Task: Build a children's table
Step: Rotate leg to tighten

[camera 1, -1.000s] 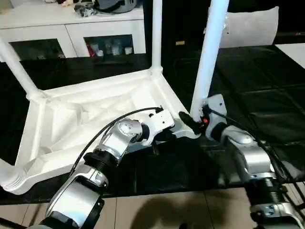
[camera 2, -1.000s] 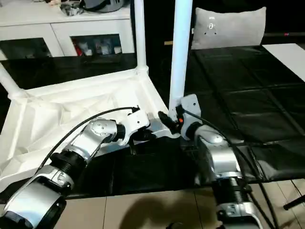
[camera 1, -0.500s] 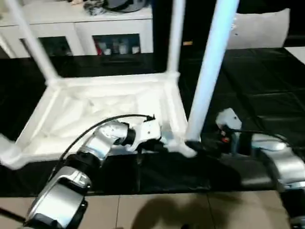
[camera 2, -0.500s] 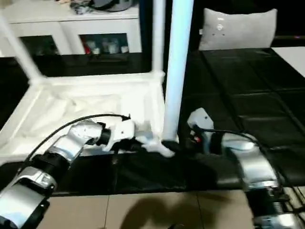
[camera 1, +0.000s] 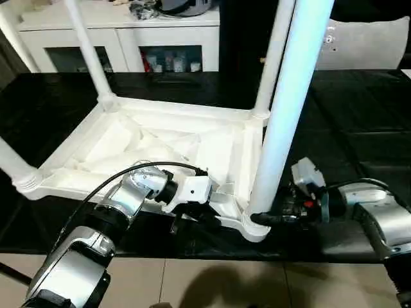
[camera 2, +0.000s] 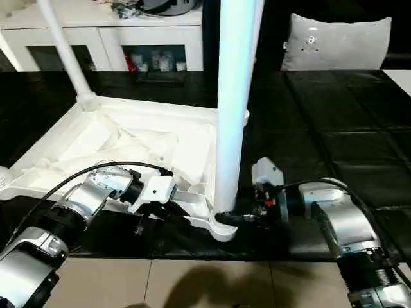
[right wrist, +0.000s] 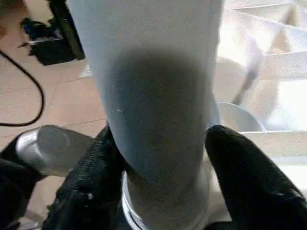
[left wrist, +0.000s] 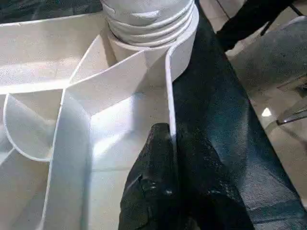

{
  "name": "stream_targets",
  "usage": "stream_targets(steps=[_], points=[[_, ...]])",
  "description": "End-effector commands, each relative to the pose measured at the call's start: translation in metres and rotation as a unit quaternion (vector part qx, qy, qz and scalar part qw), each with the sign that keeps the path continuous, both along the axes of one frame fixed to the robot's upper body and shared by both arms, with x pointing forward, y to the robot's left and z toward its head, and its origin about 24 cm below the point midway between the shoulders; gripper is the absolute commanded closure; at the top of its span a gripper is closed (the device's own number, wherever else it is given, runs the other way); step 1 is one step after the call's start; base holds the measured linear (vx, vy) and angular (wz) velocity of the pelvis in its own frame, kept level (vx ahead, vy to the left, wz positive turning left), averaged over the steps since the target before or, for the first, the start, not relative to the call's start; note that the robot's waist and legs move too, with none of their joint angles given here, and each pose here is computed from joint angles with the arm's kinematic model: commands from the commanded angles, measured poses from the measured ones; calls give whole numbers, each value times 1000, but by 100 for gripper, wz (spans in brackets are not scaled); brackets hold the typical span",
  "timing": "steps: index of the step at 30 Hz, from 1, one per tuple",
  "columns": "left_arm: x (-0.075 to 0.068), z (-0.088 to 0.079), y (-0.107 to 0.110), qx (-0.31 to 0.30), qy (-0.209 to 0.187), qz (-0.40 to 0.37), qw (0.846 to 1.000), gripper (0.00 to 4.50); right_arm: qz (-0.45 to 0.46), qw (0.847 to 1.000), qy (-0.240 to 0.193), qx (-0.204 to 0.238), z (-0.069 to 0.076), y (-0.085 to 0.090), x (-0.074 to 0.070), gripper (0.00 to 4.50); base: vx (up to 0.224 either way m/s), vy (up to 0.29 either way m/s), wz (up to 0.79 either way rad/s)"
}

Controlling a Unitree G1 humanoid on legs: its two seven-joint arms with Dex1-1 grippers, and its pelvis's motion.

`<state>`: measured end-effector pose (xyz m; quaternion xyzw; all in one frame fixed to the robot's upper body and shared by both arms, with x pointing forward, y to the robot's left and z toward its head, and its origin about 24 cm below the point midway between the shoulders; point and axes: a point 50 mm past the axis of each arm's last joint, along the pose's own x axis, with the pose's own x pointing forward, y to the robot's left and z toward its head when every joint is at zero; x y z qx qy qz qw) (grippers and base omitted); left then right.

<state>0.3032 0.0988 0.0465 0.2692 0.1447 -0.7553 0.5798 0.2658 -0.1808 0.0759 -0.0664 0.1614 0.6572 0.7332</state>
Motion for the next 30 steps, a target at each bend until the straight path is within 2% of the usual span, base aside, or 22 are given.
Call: stream_targets(steps=[1, 4, 5, 9, 12, 15, 16, 18, 19, 20, 21, 22, 23, 25, 26, 28, 30], points=[[-9, -2, -6, 16, 1, -59, 998, 450, 8, 1000, -3, 7, 5, 2, 1, 196, 0, 0, 0], [-9, -2, -4, 21, 3, -62, 998, 450, 12, 1000, 3, 10, 4, 3, -1, 218, 0, 0, 0], [-9, -2, -3, 21, 3, -62, 998, 450, 12, 1000, 3, 10, 4, 3, -1, 238, 0, 0, 0], [-9, -3, -1, 20, 13, -56, 998, 450, 13, 999, 18, 25, 2, 5, -5, 249, 0, 0, 0], [-6, -2, -2, 11, 22, -25, 999, 450, -4, 999, 23, 46, 2, 11, -7, 254, 0, 0, 0], [-3, -2, -3, 6, 25, -2, 1000, 450, -21, 999, 20, 45, 0, 14, -6, 254, 0, 0, 0], [1, -1, -8, -5, 25, 37, 999, 450, -80, 996, 13, 33, -5, 18, 2, 254, 0, 0, 0], [7, -1, -13, -12, 25, 81, 996, 450, -164, 986, -17, 11, -11, 25, 15, 254, 0, 0, 0], [7, -1, -14, -12, 25, 83, 996, 450, -171, 985, -18, 9, -12, 25, 17, 254, 0, 0, 0], [9, 0, -21, -19, 26, 112, 993, 450, -238, 971, -14, 3, -16, 31, 27, 255, 0, 0, 0], [11, 1, -27, -26, 26, 130, 991, 450, -270, 963, -5, 3, -18, 35, 32, 256, 0, 0, 0], [11, 1, -28, -27, 26, 134, 990, 450, -275, 961, -4, 3, -18, 36, 33, 256, 0, 0, 0], [13, 3, -37, -36, 22, 161, 986, 450, -314, 949, 3, 7, -19, 46, 39, 256, 0, 0, 0], [15, 4, -40, -35, 17, 173, 984, 450, -328, 945, 8, 10, -19, 51, 41, 256, 0, 0, 0], [17, 6, -47, -33, 4, 195, 980, 450, -352, 936, -4, -1, -19, 61, 45, 256, 0, 0, 0], [19, 6, -53, -36, -1, 214, 976, 450, -380, 925, -14, -15, -21, 68, 50, 256, 0, 0, 0], [20, 7, -59, -44, -4, 230, 972, 450, -385, 922, -22, -2, -22, 76, 53, 256, 0, 0, 0]])
